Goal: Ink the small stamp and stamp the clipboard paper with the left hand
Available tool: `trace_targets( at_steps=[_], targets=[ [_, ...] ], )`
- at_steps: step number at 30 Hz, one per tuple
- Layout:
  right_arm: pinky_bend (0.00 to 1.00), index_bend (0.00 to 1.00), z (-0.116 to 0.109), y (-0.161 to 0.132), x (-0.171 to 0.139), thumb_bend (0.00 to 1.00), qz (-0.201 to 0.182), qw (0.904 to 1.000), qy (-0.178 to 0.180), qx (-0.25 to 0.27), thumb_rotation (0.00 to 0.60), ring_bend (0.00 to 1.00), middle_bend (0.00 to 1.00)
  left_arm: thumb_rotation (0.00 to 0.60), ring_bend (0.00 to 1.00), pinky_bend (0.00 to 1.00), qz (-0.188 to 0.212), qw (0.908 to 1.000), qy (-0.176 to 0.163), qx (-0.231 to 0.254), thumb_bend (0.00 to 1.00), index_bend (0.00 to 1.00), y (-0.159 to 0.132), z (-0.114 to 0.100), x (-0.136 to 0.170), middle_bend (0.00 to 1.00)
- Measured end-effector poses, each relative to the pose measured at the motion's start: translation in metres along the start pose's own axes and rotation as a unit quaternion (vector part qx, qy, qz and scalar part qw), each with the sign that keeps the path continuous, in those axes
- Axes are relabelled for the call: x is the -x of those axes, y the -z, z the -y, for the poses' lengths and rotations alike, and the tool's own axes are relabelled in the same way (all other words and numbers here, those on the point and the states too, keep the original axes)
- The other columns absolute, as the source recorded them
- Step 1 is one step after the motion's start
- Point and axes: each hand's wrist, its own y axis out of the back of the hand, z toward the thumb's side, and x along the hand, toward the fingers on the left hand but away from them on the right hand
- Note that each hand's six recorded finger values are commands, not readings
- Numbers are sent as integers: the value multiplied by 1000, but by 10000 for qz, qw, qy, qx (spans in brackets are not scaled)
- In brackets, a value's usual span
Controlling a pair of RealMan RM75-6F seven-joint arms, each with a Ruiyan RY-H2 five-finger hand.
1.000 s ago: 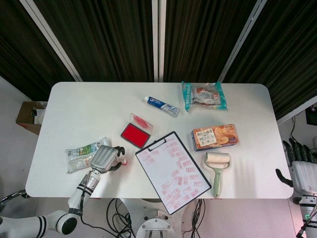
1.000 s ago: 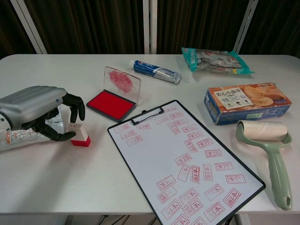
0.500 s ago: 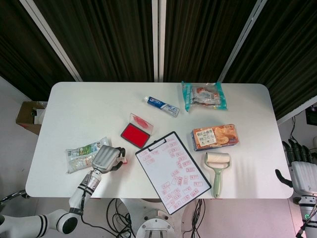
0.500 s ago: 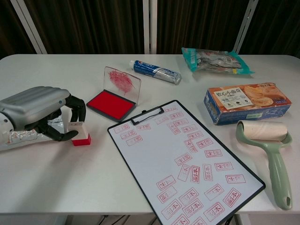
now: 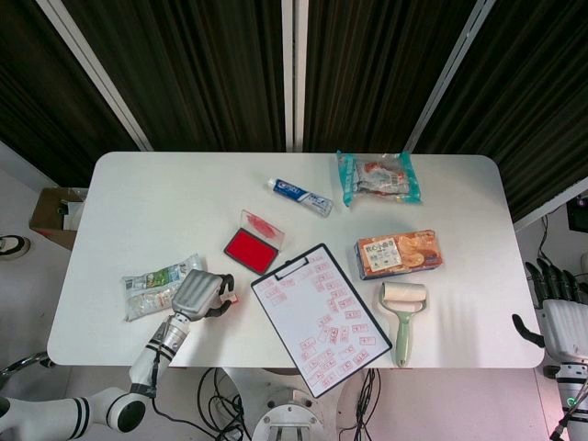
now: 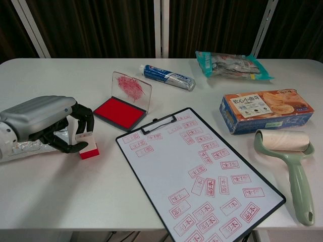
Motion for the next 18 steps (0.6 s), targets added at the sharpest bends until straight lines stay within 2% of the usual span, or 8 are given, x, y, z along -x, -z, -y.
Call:
trace_targets(
  at_steps=[7,13,18],
  targets=[
    [0,0,-2,0,0,202,-5,10000,23,-15,600,0,0,600,1000,1000,-3,9991,-219,371,434,643,1,-18,-3,688],
    [0,0,-3,-2,1,202,-18,10000,21,-9,600,0,0,600,1000,1000,114,9974,-603,367,436,652,-4,-46,-20,696],
    [0,0,-4,-1,1,202,-7,10000,21,-1,600,0,0,600,1000,1000,77,9965,-771,309,446,655,0,-55,-42,699]
  ],
)
